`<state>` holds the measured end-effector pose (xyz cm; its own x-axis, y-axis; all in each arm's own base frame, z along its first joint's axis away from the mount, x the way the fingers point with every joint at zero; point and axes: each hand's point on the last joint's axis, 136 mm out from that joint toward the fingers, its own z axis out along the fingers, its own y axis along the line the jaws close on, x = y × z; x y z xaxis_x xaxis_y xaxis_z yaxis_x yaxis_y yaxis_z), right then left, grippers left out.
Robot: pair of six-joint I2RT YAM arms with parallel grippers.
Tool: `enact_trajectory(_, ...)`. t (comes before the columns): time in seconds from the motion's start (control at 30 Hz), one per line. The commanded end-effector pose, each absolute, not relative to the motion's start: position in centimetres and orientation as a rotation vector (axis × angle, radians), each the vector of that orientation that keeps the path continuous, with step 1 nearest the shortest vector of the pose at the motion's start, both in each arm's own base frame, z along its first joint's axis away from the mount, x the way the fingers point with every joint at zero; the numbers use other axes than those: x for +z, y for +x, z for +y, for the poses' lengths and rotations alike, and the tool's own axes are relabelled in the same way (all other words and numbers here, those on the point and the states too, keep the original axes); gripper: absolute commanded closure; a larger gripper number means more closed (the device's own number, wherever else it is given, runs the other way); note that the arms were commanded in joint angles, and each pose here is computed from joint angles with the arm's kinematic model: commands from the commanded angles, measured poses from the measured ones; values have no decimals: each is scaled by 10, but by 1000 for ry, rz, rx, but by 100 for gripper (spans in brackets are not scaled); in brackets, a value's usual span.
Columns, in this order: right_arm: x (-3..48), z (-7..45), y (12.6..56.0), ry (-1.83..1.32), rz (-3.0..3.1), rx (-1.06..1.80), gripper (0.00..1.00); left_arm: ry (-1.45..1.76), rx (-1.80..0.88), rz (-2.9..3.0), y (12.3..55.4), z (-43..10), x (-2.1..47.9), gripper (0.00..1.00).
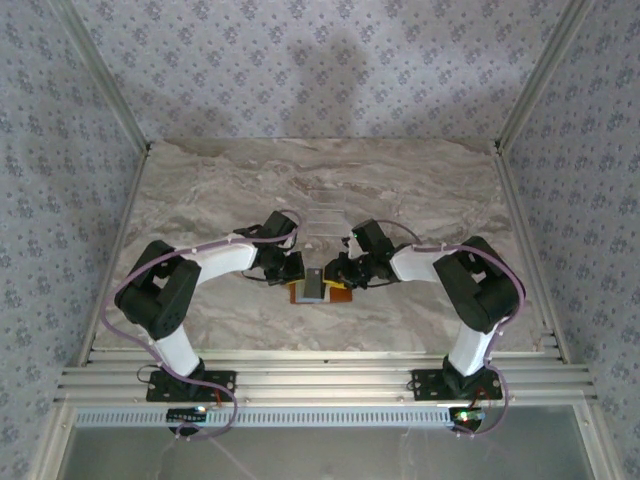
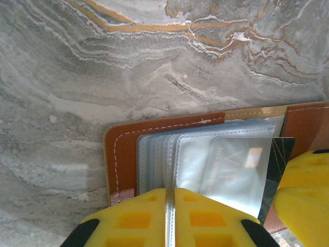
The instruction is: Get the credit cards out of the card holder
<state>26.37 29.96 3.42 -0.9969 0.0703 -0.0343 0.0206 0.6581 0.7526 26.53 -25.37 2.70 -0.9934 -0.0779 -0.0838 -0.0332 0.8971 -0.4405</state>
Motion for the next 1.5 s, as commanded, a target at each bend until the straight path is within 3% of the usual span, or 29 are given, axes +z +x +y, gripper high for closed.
enact_trajectory(0.0,31,304,258,91,2818,1319,75,-93,-537,3093,243,-235,-3,89)
enact_trajectory(0.27,24,304,255,95,2843,1322,77,-91,-537,3097,243,-235,-4,89)
enact_trajectory(0.53,23,296,256,115,2846,1284,86,-93,-528,3101,241,-234,-5,89)
enact_trajectory(1.07,38,263,253,81,2864,1183,90,-74,-527,3093,243,-234,-2,90)
enact_trajectory(1.47,74,237,267,-233,2823,918,94,6,-604,3016,255,-255,20,87)
